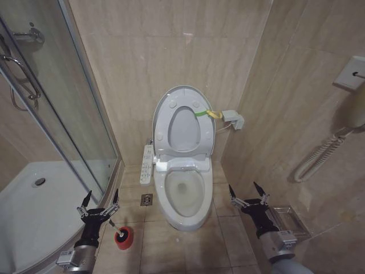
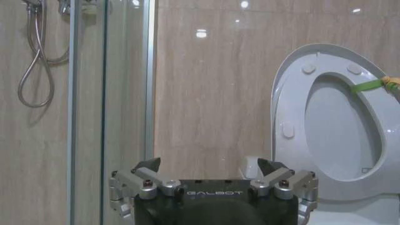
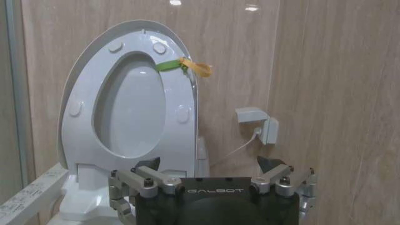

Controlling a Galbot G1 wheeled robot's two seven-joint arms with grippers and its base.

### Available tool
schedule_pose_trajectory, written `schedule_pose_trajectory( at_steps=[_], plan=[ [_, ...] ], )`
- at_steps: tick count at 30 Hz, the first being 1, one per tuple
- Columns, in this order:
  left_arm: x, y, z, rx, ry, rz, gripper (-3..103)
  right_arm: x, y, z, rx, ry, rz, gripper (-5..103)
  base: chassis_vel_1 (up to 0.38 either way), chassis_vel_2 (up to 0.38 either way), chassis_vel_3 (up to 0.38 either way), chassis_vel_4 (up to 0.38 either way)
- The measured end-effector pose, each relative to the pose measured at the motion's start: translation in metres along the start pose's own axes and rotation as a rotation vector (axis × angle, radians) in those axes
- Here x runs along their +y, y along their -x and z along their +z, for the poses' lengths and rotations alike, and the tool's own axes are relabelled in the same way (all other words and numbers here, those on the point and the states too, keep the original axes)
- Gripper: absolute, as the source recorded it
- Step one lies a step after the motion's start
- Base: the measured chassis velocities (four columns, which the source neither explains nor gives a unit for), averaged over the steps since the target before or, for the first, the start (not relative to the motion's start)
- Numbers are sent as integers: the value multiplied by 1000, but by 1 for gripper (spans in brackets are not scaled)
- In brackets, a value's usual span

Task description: Open the toilet lid, clean the toilet bowl with a toilet brush, close the toilet lid, and flush.

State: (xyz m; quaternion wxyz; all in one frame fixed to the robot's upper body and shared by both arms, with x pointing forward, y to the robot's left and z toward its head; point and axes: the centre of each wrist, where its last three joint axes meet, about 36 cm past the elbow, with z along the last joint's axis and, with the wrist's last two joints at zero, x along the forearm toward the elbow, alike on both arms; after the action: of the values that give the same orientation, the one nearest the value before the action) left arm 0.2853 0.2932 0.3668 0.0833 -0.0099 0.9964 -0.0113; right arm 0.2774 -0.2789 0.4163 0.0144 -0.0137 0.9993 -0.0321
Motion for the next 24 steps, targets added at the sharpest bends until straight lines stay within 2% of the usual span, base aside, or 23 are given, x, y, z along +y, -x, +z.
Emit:
schedule_pose_trajectory(
  at_steps=[24],
  plan=[
    [0, 0, 0, 0, 0, 0, 100, 0, 0, 0, 0, 0, 0, 100, 0, 0, 0, 0]
  ],
)
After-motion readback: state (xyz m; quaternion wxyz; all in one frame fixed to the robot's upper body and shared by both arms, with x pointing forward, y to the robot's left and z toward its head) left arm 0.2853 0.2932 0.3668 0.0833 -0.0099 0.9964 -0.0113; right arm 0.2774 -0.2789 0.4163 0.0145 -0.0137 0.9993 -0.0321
